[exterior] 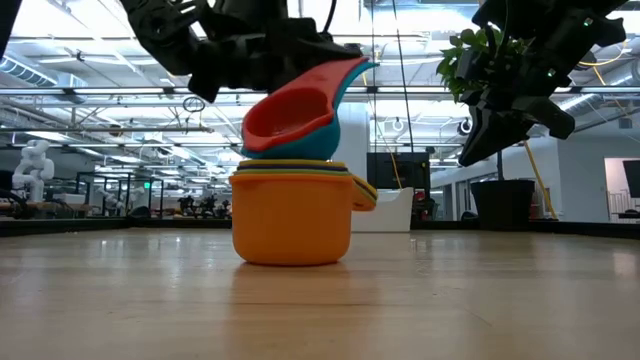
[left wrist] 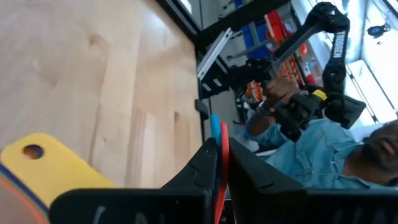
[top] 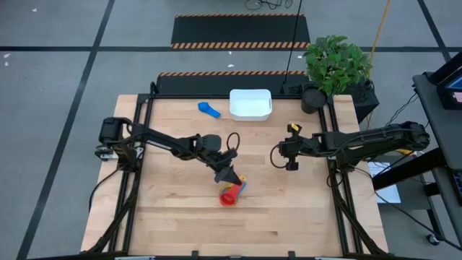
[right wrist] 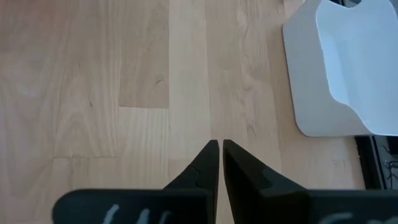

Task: Nest measuring cups in basket
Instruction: Stack the stacked measuring cups into the stacked measuring cups

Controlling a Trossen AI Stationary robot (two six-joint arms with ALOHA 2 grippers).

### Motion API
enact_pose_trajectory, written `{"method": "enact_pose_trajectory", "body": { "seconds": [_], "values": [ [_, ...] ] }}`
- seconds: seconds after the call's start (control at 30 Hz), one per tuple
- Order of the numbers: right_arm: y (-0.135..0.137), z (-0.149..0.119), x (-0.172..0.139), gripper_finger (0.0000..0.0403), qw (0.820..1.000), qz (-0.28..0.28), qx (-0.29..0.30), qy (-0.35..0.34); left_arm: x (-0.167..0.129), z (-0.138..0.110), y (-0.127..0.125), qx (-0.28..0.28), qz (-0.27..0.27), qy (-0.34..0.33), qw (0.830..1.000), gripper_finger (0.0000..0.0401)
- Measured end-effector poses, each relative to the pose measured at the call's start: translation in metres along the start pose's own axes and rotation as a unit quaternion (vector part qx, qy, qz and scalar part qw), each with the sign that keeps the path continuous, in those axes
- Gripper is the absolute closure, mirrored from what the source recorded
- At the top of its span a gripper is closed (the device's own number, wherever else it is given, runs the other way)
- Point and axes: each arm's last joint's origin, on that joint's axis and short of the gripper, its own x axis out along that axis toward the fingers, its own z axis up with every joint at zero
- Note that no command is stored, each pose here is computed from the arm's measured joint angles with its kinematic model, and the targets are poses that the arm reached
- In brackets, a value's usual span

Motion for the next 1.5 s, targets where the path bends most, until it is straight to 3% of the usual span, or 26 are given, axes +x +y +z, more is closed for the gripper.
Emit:
{"method": "enact_pose_trajectory", "body": {
  "seconds": [0.23,0.57,0.73,1.2,1.33,1.5],
  "values": [
    [0.000,0.000,0.000,0.0390,1.000,0.001,0.000,0.002,0.000,-0.001,0.001,0.011,0.005,0.002,1.000,0.0366],
    [0.000,0.000,0.000,0.0390,1.000,0.001,0.001,0.002,0.001,-0.005,0.008,0.019,0.074,-0.016,0.997,0.0237],
    [0.000,0.000,0.000,0.0390,1.000,0.001,0.002,0.002,-0.001,-0.003,0.010,0.032,0.077,-0.021,0.996,0.0200],
    [0.000,0.001,0.000,0.0390,1.000,0.002,0.027,-0.004,-0.013,0.009,0.020,0.069,0.094,-0.040,0.992,0.0194],
    [0.000,0.002,0.000,0.0390,0.999,0.004,0.052,-0.012,-0.015,0.006,0.008,0.107,0.097,-0.034,0.989,0.0194],
    [0.005,0.012,0.000,0.0390,0.990,0.092,0.089,-0.063,-0.014,-0.013,-0.017,0.177,0.189,-0.023,0.966,0.0194]
  ]
}}
